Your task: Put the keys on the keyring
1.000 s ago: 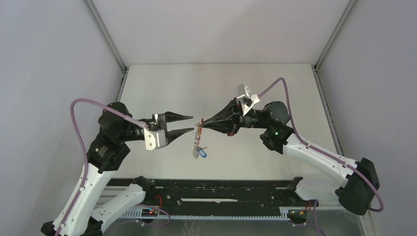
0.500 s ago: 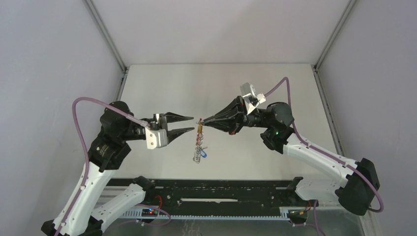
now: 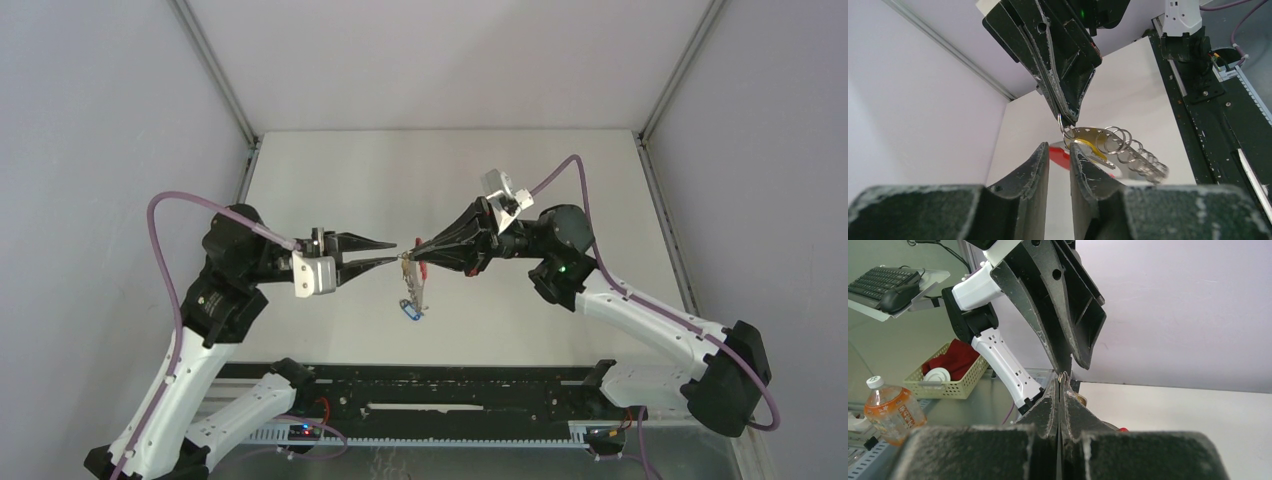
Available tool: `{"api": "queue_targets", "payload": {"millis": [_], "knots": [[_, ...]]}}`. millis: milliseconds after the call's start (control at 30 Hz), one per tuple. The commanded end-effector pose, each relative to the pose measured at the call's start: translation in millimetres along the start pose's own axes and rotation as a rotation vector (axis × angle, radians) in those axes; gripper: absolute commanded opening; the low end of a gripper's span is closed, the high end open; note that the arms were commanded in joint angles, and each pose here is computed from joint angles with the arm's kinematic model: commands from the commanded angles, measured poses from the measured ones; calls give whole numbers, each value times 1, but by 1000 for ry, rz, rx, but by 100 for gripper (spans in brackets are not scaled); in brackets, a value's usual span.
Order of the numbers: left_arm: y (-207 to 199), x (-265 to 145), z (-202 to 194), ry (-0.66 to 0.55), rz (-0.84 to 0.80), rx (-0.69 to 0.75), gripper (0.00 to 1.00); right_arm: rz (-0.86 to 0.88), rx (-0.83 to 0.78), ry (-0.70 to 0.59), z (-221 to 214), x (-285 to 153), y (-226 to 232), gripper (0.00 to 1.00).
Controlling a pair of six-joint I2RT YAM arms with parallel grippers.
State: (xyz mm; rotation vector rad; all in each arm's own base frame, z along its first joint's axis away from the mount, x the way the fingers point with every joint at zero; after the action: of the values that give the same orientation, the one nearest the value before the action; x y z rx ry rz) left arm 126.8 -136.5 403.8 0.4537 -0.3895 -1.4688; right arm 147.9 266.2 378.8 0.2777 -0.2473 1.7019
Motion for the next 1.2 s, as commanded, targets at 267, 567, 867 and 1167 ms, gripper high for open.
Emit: {"api": "queue_targets", "payload": {"millis": [267, 567, 867, 1167], "knots": [[0, 1, 4, -19, -25, 20, 19, 41, -62, -29, 23, 10, 3, 0], [-3, 1, 6, -32, -54, -5, 18, 36, -60, -27, 23, 11, 2, 0], [-3, 1, 1, -7, -47, -4, 18, 37, -60, -22, 24, 12, 2, 0], [0, 0, 0, -2, -28, 48, 1, 38, -53, -19, 22, 13, 2, 0]]}}
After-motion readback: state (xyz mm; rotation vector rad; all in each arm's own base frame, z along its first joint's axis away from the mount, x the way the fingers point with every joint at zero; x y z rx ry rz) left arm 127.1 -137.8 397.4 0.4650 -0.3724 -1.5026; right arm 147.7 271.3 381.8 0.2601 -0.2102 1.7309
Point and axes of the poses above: each gripper's point midway between its finger pads, its own x axis out along the fingers, its own y axis along the line the jaws close on, z = x × y, the point moved 9 cm from there along -x, back along the fingers, and after that the axes turned 3 degrees about -x, right-handed, at the moved point
